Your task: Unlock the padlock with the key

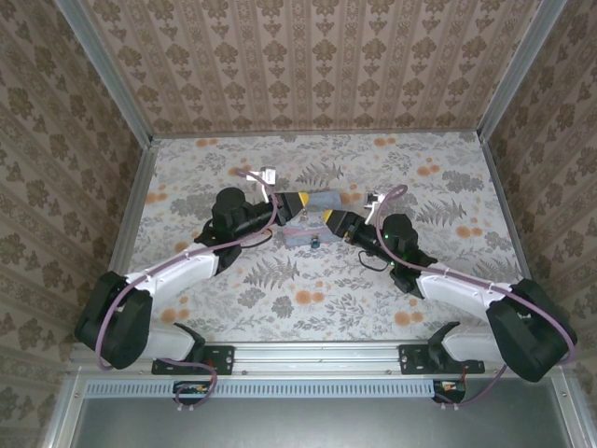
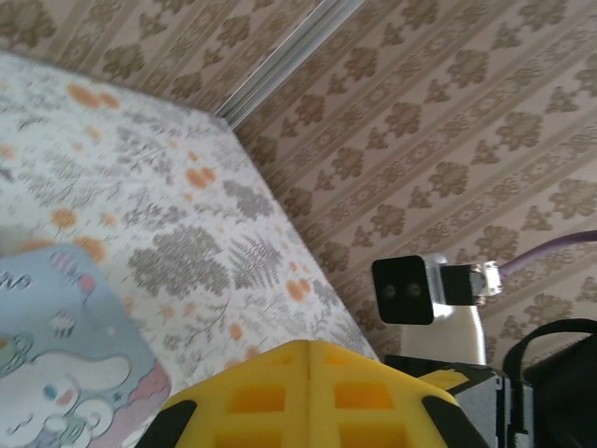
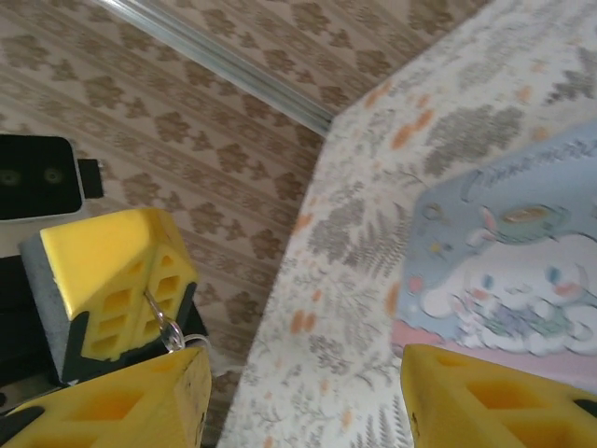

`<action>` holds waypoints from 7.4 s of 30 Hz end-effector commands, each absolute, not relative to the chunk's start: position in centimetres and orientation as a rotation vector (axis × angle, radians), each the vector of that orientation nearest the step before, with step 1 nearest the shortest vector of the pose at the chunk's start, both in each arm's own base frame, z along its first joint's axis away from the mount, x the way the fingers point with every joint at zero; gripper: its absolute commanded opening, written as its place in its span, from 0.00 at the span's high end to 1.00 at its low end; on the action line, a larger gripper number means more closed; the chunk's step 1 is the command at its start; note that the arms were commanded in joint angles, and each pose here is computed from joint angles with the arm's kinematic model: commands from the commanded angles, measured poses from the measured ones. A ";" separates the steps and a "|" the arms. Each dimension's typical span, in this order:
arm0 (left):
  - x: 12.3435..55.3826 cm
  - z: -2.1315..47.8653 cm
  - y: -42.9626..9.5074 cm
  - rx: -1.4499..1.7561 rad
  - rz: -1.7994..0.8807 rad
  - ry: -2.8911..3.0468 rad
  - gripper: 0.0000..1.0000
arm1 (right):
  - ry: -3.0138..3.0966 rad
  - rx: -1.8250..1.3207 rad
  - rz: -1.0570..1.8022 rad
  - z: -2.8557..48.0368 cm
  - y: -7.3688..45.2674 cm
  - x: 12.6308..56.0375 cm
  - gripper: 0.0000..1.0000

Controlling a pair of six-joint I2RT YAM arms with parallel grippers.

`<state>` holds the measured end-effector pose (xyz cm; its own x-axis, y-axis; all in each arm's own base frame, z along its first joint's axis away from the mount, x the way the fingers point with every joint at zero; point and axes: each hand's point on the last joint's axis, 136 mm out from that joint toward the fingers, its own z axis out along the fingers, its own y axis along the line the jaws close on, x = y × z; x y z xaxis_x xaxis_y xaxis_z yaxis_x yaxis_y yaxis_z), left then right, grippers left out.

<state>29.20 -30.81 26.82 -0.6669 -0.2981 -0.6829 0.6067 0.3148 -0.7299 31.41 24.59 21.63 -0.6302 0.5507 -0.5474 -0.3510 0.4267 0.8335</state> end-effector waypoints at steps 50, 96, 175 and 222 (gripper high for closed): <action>29.1 31.6 -31.5 0.264 -1.556 1.531 1.00 | 1.425 0.140 1.621 29.8 29.1 31.8 0.69; 29.3 31.0 -31.0 0.215 -1.542 1.529 1.00 | 1.451 0.170 1.619 28.7 28.8 31.9 1.00; 29.1 26.6 -28.3 0.066 -1.519 1.811 0.34 | 1.576 0.103 1.589 24.7 28.5 30.3 1.00; 29.4 26.0 -32.3 0.080 -1.605 1.778 0.96 | 1.584 0.160 1.585 24.1 28.0 30.4 1.00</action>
